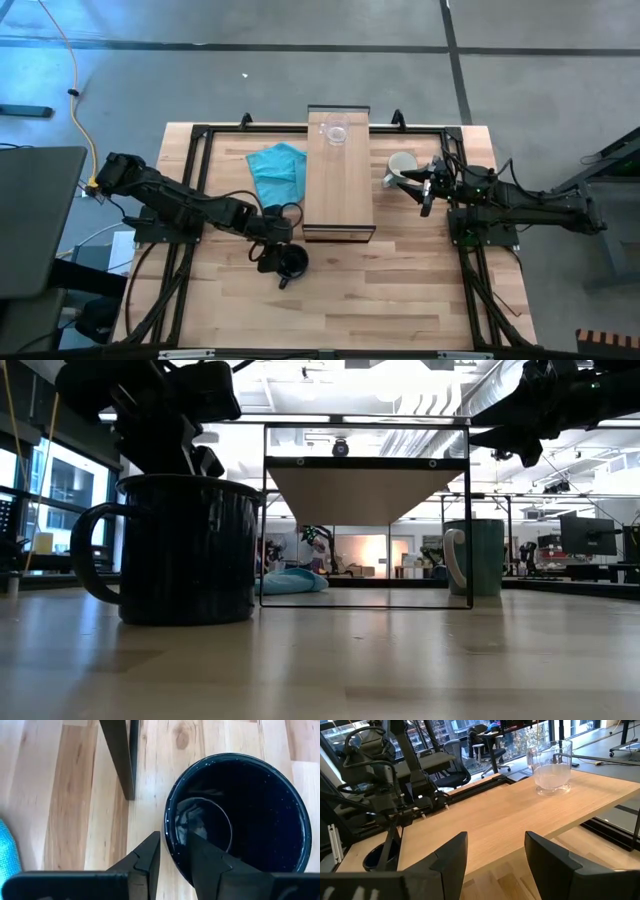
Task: Stack small to large cups/mugs on shelf
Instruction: Put the dark blue mug on the shelf
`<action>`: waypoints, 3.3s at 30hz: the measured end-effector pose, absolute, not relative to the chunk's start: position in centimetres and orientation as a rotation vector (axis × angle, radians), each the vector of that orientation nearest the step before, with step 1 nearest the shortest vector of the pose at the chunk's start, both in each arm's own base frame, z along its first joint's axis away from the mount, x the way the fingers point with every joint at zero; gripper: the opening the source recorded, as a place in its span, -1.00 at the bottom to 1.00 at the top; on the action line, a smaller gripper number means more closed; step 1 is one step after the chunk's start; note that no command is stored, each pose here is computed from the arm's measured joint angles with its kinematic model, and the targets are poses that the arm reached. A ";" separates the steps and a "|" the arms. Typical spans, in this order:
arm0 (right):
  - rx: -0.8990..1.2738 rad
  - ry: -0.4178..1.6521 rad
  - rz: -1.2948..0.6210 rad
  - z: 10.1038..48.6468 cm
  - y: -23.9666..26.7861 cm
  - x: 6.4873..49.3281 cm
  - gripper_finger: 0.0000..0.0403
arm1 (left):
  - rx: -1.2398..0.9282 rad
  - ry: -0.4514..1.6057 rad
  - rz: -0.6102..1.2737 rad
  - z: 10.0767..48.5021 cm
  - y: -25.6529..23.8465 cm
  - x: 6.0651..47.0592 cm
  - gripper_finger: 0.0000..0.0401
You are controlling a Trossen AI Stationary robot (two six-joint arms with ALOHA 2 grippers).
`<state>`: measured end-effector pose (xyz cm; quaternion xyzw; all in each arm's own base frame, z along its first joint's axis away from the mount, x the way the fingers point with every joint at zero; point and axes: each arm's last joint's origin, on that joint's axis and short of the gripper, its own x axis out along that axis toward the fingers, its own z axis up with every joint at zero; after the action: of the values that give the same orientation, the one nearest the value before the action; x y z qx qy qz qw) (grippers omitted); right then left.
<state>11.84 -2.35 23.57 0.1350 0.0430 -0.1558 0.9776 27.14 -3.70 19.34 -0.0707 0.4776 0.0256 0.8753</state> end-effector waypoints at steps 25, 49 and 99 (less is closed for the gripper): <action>0.280 0.088 -0.315 23.5 -2.3 11.8 -0.07 | -0.033 1.073 -0.112 19.1 -4.0 26.5 -0.84; 0.270 0.114 -0.305 23.3 -2.3 11.8 -0.07 | -0.355 1.170 0.151 19.4 -3.8 25.7 -0.32; 0.248 0.168 -0.301 22.9 -2.3 11.7 -0.07 | -1.003 1.330 0.501 22.2 -4.4 25.1 -0.32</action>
<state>11.74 -2.27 22.85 0.1230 0.0835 -0.1495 0.9775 25.06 -4.44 22.18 -0.4407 0.5842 0.2199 0.6451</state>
